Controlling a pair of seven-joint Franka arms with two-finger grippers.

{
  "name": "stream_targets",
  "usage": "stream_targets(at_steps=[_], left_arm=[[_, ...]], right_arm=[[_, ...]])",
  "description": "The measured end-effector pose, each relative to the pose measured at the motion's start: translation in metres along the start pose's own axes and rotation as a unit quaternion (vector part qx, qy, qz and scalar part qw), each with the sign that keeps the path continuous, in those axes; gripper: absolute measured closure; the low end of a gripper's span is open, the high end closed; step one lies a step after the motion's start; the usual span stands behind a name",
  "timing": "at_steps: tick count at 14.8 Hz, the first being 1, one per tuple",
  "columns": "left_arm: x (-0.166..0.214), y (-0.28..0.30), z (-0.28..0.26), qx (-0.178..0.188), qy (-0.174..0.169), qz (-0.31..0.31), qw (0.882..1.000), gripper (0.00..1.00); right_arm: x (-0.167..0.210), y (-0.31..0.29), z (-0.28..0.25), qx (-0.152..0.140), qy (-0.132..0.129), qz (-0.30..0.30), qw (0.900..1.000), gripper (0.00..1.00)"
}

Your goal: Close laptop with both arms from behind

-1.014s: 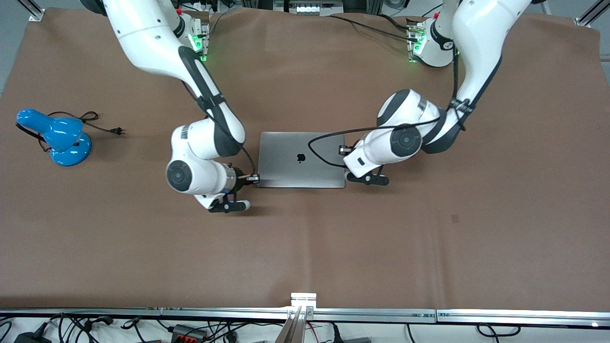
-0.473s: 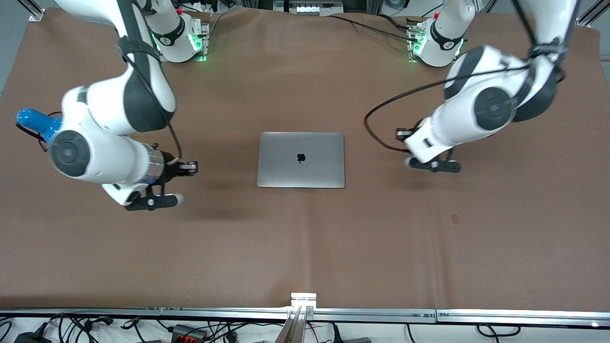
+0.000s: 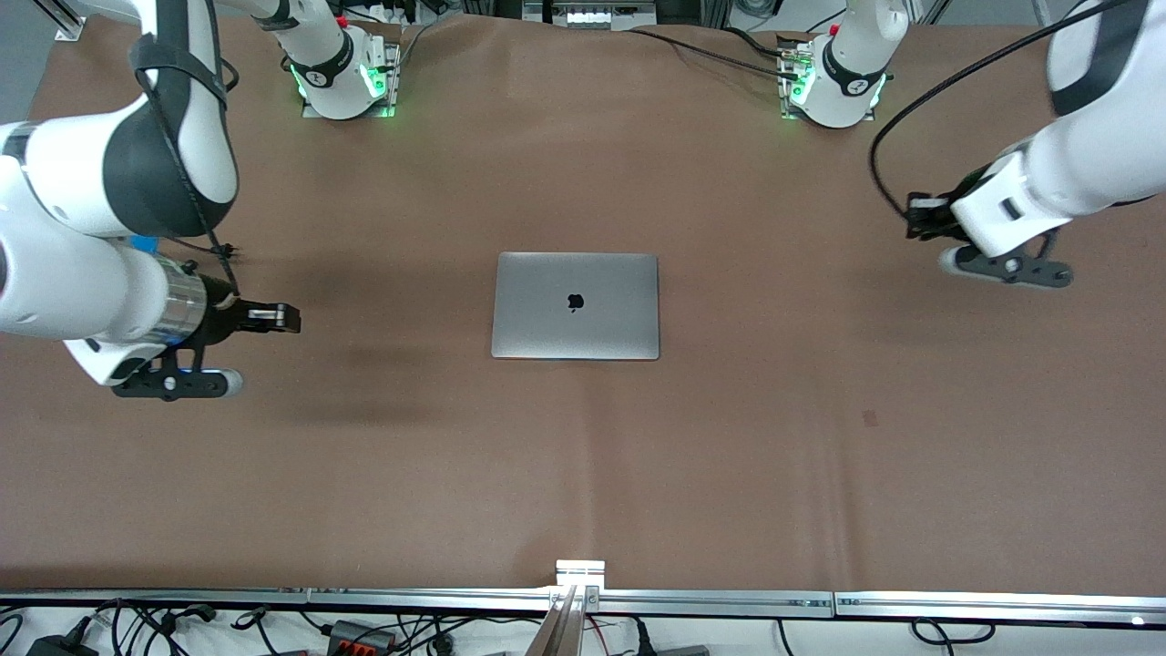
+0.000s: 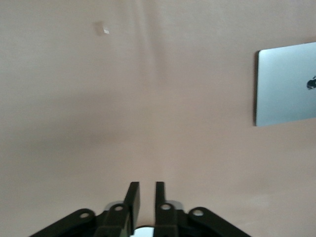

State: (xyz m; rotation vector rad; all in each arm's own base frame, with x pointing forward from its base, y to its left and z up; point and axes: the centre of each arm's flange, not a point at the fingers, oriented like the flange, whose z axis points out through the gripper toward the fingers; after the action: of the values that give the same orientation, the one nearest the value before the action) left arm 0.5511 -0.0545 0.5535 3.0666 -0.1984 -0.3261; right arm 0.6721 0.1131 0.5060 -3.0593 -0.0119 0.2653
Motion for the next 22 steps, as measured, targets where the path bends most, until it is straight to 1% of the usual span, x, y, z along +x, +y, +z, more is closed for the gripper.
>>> stream_targets(at_steps=[1, 3, 4, 5, 7, 8, 9, 12, 14, 17, 20, 22], left_arm=[[-0.002, -0.009, -0.011, 0.014, 0.009, 0.000, 1.000, 0.63], [-0.001, -0.020, -0.023, 0.027, 0.027, -0.006, 0.999, 0.46], [0.000, -0.025, -0.025, 0.029, 0.035, -0.012, 0.999, 0.36], [0.000, -0.034, -0.026, 0.029, 0.039, -0.019, 0.999, 0.27], [0.000, -0.047, -0.026, 0.028, 0.040, -0.033, 0.998, 0.11], [0.000, -0.046, -0.025, 0.027, 0.039, -0.044, 0.998, 0.00], [0.001, -0.044, -0.022, 0.026, 0.037, -0.062, 0.997, 0.00], [0.003, -0.042, -0.016, 0.025, 0.032, -0.090, 0.995, 0.00], [0.004, -0.038, -0.017, 0.025, 0.033, -0.092, 0.995, 0.00], [0.005, -0.033, -0.017, 0.026, 0.034, -0.091, 0.995, 0.00], [0.004, -0.035, -0.019, 0.025, 0.037, -0.092, 0.995, 0.00], [0.004, -0.035, -0.023, 0.025, 0.042, -0.092, 0.995, 0.00]], right_arm=[[0.003, 0.011, -0.009, 0.006, 0.017, -0.013, 1.000, 0.26], [0.004, 0.031, -0.028, 0.008, 0.051, -0.026, 0.998, 0.08], [0.001, 0.041, -0.037, 0.002, 0.059, -0.024, 0.998, 0.00], [-0.002, 0.052, -0.045, -0.008, 0.064, -0.020, 0.998, 0.00], [-0.010, 0.069, -0.060, -0.039, 0.073, -0.023, 0.996, 0.00], [-0.014, 0.074, -0.066, -0.054, 0.076, -0.025, 0.995, 0.00], [-0.019, 0.079, -0.071, -0.058, 0.079, -0.021, 0.995, 0.00], [-0.029, 0.105, -0.075, -0.044, 0.078, -0.009, 0.996, 0.00], [-0.035, 0.122, -0.074, -0.038, 0.082, 0.001, 0.996, 0.00], [-0.049, 0.124, -0.077, -0.036, 0.082, 0.002, 0.996, 0.00], [-0.070, 0.122, -0.076, -0.035, 0.077, 0.000, 0.996, 0.00], [-0.089, 0.122, -0.072, -0.033, 0.081, 0.000, 0.996, 0.00]])
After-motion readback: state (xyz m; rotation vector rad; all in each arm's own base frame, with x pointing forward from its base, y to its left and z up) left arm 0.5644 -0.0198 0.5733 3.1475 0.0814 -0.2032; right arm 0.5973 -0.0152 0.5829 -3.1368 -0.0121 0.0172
